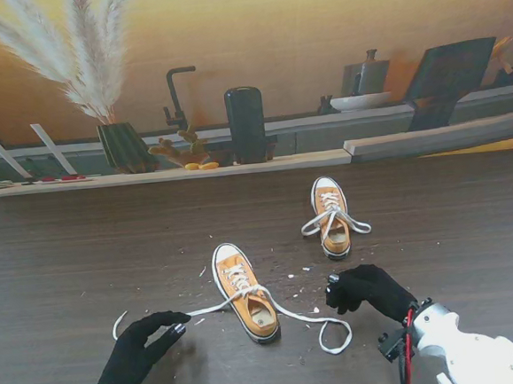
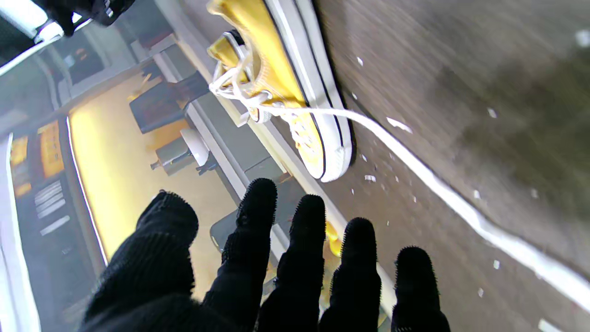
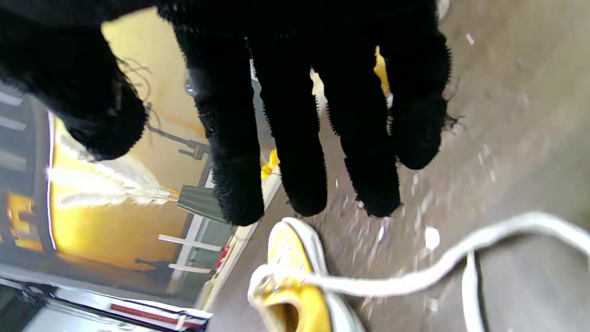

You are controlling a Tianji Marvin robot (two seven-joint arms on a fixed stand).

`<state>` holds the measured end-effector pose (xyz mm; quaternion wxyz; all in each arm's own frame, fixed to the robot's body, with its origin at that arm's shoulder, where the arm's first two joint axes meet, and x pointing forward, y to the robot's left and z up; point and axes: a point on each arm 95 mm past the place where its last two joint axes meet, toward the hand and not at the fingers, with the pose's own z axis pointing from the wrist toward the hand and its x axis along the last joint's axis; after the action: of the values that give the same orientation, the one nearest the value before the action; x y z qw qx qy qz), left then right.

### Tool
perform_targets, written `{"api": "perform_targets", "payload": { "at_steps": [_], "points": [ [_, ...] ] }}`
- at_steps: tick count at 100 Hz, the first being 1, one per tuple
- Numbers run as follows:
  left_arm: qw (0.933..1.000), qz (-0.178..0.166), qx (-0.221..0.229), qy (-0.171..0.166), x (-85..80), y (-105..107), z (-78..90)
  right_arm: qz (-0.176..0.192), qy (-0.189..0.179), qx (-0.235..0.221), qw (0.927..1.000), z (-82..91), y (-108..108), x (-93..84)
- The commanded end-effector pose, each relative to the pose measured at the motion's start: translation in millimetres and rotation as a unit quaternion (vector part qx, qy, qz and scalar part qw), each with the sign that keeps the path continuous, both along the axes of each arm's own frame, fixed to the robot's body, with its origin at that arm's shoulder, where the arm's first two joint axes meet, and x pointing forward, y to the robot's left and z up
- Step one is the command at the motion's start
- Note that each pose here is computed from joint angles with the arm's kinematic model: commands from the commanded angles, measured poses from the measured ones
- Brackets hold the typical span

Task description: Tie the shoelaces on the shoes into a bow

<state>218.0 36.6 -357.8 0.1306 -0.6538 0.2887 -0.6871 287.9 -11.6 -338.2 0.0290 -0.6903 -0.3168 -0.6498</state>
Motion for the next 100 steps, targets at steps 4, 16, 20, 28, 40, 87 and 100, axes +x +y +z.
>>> {"api": "perform_targets", "payload": {
  "at_steps": [4,16,20,28,40,87,100],
  "points": [
    [0.9998,0.008,0.016,-0.013,1.7,1,-6.3,0.008,-0.045,-0.030,0.9985,-1.1,19,3.5],
    [0.9984,0.017,0.040,-0.035,2.0,1,-11.3,0.006,-0.108,-0.099,0.9893,-7.9,29,12.4],
    [0.9982,0.020,0.042,-0.038,1.5,1,-12.4,0.008,-0.123,-0.119,0.9852,-10.7,32,15.7],
    [0.9978,0.024,0.046,-0.042,0.4,0,-14.2,0.013,-0.143,-0.148,0.9785,-16.5,38,21.4],
    [0.9976,0.026,0.051,-0.040,-1.5,0,-17.3,0.008,-0.176,-0.178,0.9682,-25.7,49,29.7],
    [0.9979,0.018,0.054,-0.030,-1.8,-5,-22.8,0.034,-0.223,-0.233,0.9460,-57.8,89,53.4],
    [0.9980,0.016,0.053,-0.030,-1.8,-6,-24.3,0.043,-0.222,-0.231,0.9463,-64.4,97,55.5]
  ]
}}
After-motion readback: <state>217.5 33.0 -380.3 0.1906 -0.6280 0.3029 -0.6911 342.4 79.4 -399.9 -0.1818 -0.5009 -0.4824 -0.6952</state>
